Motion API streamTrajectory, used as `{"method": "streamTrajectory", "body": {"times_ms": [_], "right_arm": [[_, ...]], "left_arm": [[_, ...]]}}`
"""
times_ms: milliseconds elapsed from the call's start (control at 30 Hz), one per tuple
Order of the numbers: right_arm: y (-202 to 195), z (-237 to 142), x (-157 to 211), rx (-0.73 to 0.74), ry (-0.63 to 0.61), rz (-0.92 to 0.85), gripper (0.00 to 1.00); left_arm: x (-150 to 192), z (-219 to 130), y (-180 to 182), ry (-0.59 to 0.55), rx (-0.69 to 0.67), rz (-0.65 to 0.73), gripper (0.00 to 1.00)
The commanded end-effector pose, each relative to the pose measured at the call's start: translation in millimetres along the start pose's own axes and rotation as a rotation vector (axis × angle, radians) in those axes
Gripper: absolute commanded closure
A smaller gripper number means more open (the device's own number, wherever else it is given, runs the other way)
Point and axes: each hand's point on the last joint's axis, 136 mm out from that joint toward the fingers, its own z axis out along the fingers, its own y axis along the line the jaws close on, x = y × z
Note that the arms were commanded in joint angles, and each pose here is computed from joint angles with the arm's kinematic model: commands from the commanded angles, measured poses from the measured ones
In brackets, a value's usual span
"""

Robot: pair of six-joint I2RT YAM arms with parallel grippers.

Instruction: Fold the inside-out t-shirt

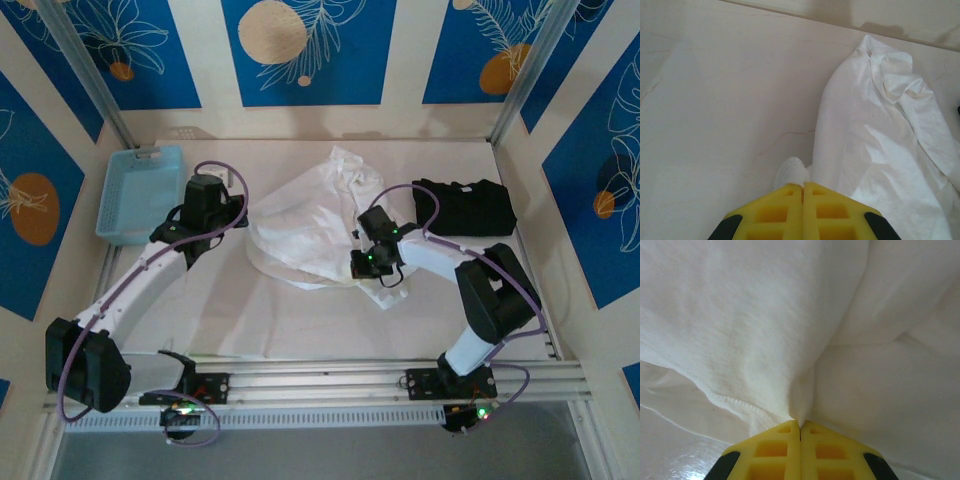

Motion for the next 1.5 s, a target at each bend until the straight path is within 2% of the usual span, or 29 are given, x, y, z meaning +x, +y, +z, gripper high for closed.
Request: {"method": "streamTrajectory", "body": {"times_ms": [0, 133, 267, 367, 467, 600, 700, 767, 1000, 1067, 1167, 1233, 1333, 1467], "right_arm": [[26.1, -53.3, -26.6, -0.115, -0.129, -0.035, 1.00], [61.4, -182.7, -73.4, -0.336, -0.431, -0.064, 1.00], [88.3, -325.6, -98.5, -0.489, -0.743, -0.129, 1.00], [101.8, -413.0, -101.6, -0.518, -0.937, -0.192, 1.00], [110.2, -481.3, -99.1, -0.517, -1.097, -0.240, 1.00], [119.0, -538.2, -88.9, -0.514, -1.232, -0.281, 1.00], [120.7, -556.1, -85.8, -0.500, -1.285, -0.288, 1.00], [119.0, -553.5, -89.7, -0.502, -1.279, -0.274, 1.00], [104.8, -508.2, -122.9, -0.532, -1.164, -0.178, 1.00], [102.3, -497.6, -135.2, -0.540, -1.138, -0.160, 1.00], [94.8, -495.1, -153.4, -0.509, -1.139, -0.134, 1.00], [93.9, -502.5, -158.1, -0.494, -1.151, -0.133, 1.00], [96.5, -512.9, -151.1, -0.477, -1.171, -0.152, 1.00], [93.6, -498.6, -127.0, -0.440, -1.152, -0.170, 1.00]], "left_arm": [[-25.2, -20.5, -0.2, -0.070, 0.000, -0.008, 1.00], [-68.9, -61.9, -3.3, -0.188, -0.019, -0.001, 1.00], [-133.7, -135.1, -24.6, -0.412, 0.056, -0.028, 1.00], [-180.1, -197.0, -40.9, -0.586, 0.130, -0.057, 1.00], [-218.0, -252.7, -52.1, -0.737, 0.180, -0.078, 1.00], [-252.8, -302.8, -60.1, -0.864, 0.189, -0.059, 1.00], [-267.2, -318.8, -60.2, -0.913, 0.159, -0.036, 1.00], [-268.6, -309.9, -55.7, -0.904, 0.117, -0.028, 1.00], [-260.8, -230.1, -50.6, -0.753, 0.024, 0.014, 1.00], [-263.2, -206.0, -54.6, -0.712, 0.022, 0.028, 1.00], [-275.0, -187.7, -66.8, -0.671, 0.046, 0.047, 1.00], [-283.8, -189.7, -78.0, -0.658, 0.087, 0.056, 1.00], [-290.6, -210.4, -93.0, -0.678, 0.170, 0.062, 1.00], [-279.4, -247.0, -101.0, -0.700, 0.262, 0.063, 1.00]]}}
